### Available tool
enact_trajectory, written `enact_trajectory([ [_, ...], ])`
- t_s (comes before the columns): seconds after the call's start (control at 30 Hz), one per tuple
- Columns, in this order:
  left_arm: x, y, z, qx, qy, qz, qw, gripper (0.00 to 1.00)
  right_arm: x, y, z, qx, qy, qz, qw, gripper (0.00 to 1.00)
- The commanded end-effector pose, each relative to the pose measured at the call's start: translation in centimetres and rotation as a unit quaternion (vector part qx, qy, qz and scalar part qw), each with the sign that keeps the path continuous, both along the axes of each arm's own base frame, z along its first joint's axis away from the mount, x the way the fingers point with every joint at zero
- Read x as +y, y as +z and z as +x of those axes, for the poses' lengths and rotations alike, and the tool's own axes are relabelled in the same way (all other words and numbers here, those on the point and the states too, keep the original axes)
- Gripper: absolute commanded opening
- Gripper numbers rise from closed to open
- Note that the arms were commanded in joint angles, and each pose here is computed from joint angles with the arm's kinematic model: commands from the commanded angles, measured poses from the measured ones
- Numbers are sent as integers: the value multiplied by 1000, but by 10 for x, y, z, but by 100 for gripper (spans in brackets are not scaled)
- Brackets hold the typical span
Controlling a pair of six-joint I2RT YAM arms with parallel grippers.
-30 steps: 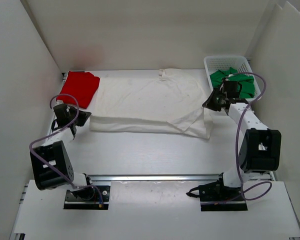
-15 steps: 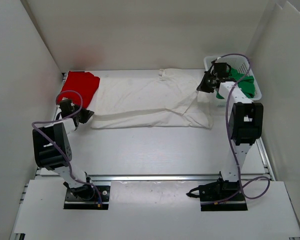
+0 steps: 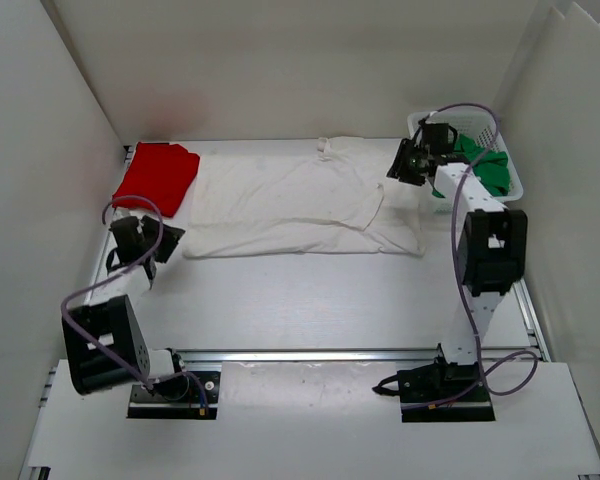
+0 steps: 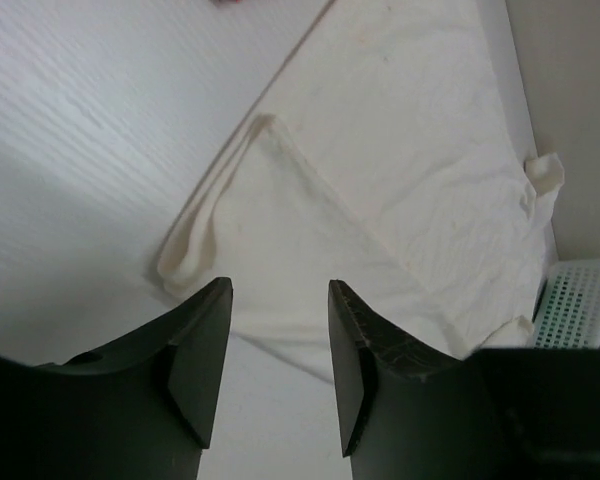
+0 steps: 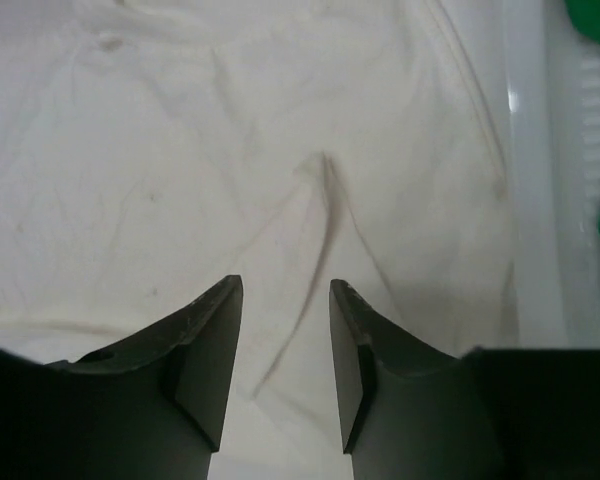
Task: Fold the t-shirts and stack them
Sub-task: Fold the flattened tshirt in 1/3 of the way
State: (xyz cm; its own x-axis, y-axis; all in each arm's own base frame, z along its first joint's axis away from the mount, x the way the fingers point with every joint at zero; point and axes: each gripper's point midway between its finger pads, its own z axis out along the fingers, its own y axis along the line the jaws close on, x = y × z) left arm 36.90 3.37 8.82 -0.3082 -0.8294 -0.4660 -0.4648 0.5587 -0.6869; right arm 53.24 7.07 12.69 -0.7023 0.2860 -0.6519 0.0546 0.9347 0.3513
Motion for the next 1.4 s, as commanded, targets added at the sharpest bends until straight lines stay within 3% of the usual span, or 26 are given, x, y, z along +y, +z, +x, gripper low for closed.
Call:
enact_trajectory([
  [0.0, -19, -28, -33, 19, -12, -9, 1000, 55, -3, 79, -28, -100, -26, 4, 995, 39],
  [0.07, -22, -42, -42, 33, -12, -23, 999, 54, -7, 80, -51, -116, -37, 16, 992, 34],
  [0.13, -23, -56, -44, 50, -13, -38, 998, 56, -14, 89, -78, -138, -51, 46, 988, 4],
  [0.17, -27, -56, -43, 49, -20, -50, 997, 56, -19, 64, -94, -116, -60, 46, 990, 0],
  [0.3, -33, -61, -32, 53, -23, -53, 997, 51, -40, 28, -142, -97, -100, 70, 988, 2],
  [0.37, -36, -64, -28, 53, -24, -65, 996, 39, -48, 10, -157, -85, -119, 65, 987, 19],
  [0.5, -33, -60, -20, 38, -15, -69, 997, 26, -51, -40, -182, -24, -125, 84, 988, 32],
  [0.57, -31, -61, -17, 39, -13, -71, 997, 16, -54, -50, -179, -21, -131, 79, 988, 33],
  [0.8, -34, -54, -8, 28, -21, -60, 998, 0, -53, -43, -158, -39, -103, 63, 992, 28],
  [1.17, -28, -55, -5, 30, -13, -63, 997, 0, -60, -58, -138, -10, -98, 50, 994, 33],
  [1.37, -26, -51, -1, 24, -11, -56, 998, 0, -55, -66, -136, 1, -92, 61, 994, 14],
])
